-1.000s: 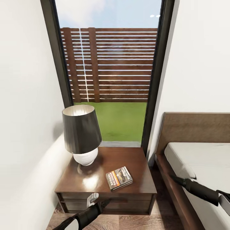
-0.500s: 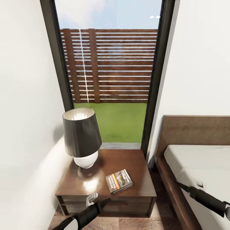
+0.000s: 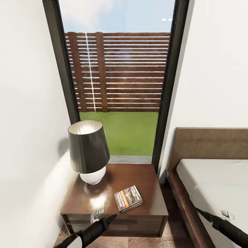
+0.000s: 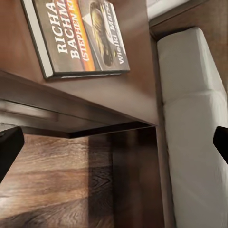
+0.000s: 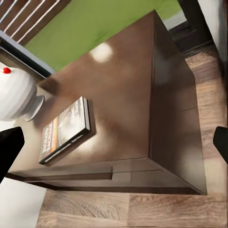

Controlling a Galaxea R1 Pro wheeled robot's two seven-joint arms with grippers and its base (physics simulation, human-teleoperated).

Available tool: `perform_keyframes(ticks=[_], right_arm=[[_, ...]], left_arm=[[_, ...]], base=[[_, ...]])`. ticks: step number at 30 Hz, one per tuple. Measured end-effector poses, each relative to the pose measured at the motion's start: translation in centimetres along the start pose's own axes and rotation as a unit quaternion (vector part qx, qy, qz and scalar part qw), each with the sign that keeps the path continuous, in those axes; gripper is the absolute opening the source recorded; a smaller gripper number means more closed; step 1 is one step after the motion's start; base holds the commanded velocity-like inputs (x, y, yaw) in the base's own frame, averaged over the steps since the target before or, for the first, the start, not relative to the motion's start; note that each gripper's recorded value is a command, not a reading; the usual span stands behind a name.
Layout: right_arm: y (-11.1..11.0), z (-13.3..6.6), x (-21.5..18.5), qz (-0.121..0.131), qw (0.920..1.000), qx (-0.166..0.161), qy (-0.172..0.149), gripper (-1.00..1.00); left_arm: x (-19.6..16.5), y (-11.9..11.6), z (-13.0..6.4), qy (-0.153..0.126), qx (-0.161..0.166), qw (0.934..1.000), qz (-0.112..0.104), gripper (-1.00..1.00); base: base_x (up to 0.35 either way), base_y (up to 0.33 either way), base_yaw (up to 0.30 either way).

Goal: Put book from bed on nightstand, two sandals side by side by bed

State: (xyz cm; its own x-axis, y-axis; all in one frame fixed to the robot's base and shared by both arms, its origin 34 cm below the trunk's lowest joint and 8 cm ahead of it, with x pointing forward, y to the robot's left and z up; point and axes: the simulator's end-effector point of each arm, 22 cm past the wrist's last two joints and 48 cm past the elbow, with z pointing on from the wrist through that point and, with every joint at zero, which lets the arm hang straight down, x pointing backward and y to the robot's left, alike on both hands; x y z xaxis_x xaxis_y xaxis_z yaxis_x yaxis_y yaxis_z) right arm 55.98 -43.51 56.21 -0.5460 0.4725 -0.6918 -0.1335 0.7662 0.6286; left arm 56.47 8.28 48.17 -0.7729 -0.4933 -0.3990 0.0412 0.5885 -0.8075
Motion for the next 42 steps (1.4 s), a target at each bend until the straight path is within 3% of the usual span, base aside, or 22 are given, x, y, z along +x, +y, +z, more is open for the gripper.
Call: perform_keyframes(ticks=[8,12,16,20,25,28,31,33,36,42], right_arm=[[-1.1,-1.8,1.0,0.013,0.9994,0.032,0.010,1.00],[0.1,-1.3,7.4,0.044,0.9959,0.039,0.068,1.00],[0.7,-1.6,10.3,0.073,0.9920,0.051,0.090,1.00],[1.5,-2.0,11.1,0.092,0.9893,0.053,0.100,1.00],[2.2,-2.1,10.3,0.094,0.9893,0.052,0.099,1.00],[1.6,-2.3,10.0,0.089,0.9881,0.075,0.100,1.00],[-1.1,-2.5,9.0,0.072,0.9819,0.146,0.098,1.00],[-2.7,-1.8,6.4,0.040,0.9772,0.192,0.082,1.00],[-2.3,0.2,1.4,-0.007,0.9765,0.210,0.048,1.00],[0.4,2.2,-3.9,-0.047,0.9796,0.195,0.012,1.00]], left_arm=[[-1.1,0.0,-0.8,-0.001,-0.024,0.9997,0.002,1.00],[-1.4,0.9,-1.7,-0.004,-0.043,0.9990,0.004,1.00],[-1.1,1.6,-2.7,-0.004,-0.061,0.9981,0.002,1.00],[-0.7,2.3,-3.6,-0.003,-0.078,0.9970,0.000,1.00],[-1.1,1.7,-4.1,-0.002,-0.080,0.9968,-0.002,1.00],[-1.3,1.2,-4.3,-0.002,-0.080,0.9968,-0.002,1.00],[-1.6,0.8,-4.5,-0.003,-0.080,0.9968,-0.002,1.00],[-1.8,0.5,-4.7,-0.003,-0.080,0.9968,-0.002,1.00],[-2.1,0.0,-4.9,-0.003,-0.080,0.9968,-0.002,1.00],[-2.7,-0.9,-5.3,-0.002,-0.080,0.9968,-0.002,1.00]], base=[[0.000,0.000,0.000],[0.000,0.000,0.000],[0.000,0.000,0.000],[0.000,0.000,0.000],[0.000,0.000,0.000],[0.000,0.000,0.000],[0.000,0.000,0.000],[0.000,0.000,0.000],[0.000,0.000,0.000],[0.000,0.000,0.000]])
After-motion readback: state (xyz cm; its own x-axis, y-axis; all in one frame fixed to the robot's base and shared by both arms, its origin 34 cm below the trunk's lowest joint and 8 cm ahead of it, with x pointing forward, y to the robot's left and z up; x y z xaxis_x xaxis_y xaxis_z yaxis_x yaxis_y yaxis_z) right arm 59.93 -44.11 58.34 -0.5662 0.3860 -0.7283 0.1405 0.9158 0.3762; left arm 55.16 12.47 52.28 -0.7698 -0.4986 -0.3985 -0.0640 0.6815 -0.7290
